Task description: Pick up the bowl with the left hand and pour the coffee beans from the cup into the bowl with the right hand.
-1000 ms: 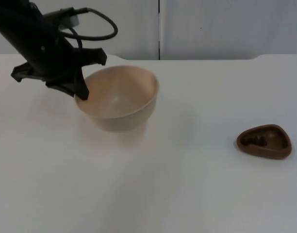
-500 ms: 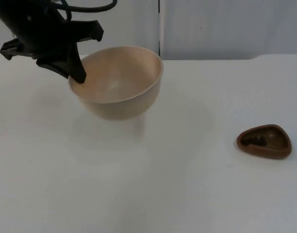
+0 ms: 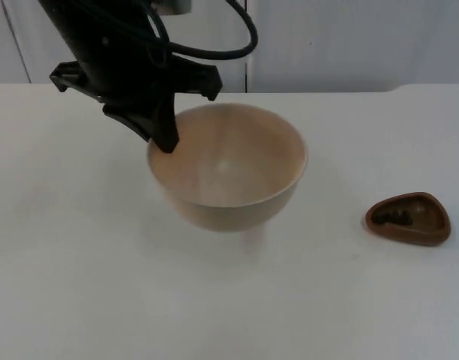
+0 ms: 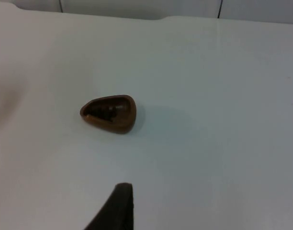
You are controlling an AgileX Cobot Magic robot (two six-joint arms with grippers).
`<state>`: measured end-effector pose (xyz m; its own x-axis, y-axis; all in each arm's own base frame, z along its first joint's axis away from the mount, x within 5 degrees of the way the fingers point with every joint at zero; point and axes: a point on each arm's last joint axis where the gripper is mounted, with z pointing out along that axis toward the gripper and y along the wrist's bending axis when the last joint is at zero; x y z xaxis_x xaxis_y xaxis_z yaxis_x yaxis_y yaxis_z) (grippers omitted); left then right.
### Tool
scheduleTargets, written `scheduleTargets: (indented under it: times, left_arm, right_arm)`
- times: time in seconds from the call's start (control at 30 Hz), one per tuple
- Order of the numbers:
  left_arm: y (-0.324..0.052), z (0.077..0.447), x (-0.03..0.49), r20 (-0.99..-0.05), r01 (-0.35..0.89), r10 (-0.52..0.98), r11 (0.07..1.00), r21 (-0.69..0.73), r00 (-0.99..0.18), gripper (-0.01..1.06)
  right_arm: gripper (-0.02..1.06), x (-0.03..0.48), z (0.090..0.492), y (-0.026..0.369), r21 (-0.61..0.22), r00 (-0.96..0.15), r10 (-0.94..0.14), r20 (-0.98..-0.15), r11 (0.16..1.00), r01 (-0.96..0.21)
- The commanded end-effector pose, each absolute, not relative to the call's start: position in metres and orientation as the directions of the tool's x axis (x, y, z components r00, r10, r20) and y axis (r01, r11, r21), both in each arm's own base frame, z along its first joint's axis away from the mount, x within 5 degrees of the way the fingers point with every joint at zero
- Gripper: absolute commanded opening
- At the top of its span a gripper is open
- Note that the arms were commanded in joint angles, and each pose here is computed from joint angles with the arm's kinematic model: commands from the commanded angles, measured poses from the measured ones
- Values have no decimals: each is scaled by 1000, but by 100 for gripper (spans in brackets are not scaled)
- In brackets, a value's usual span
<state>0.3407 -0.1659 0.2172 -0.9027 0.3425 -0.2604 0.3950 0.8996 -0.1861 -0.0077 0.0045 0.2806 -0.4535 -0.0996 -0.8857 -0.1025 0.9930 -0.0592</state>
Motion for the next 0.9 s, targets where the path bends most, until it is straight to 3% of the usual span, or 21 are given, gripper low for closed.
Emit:
scheduleTargets:
  times: [0.0,0.43,0.87]
  left_arm:
    - [-173,225,335,-270,409,354,894,-185,-895,0]
    - [-178,223,326,-216,465,432,875,-138,-876,0]
    - [-192,223,320,-235,508,478,857,-87,-846,0]
  right_arm:
    - [105,-8,280,4,-62,-453,-98,-886,994,-95]
    - [105,-8,280,4,-62,-453,-98,-886,994,-95]
    - [105,-8,280,4,-62,-453,-98,-886,994,-95]
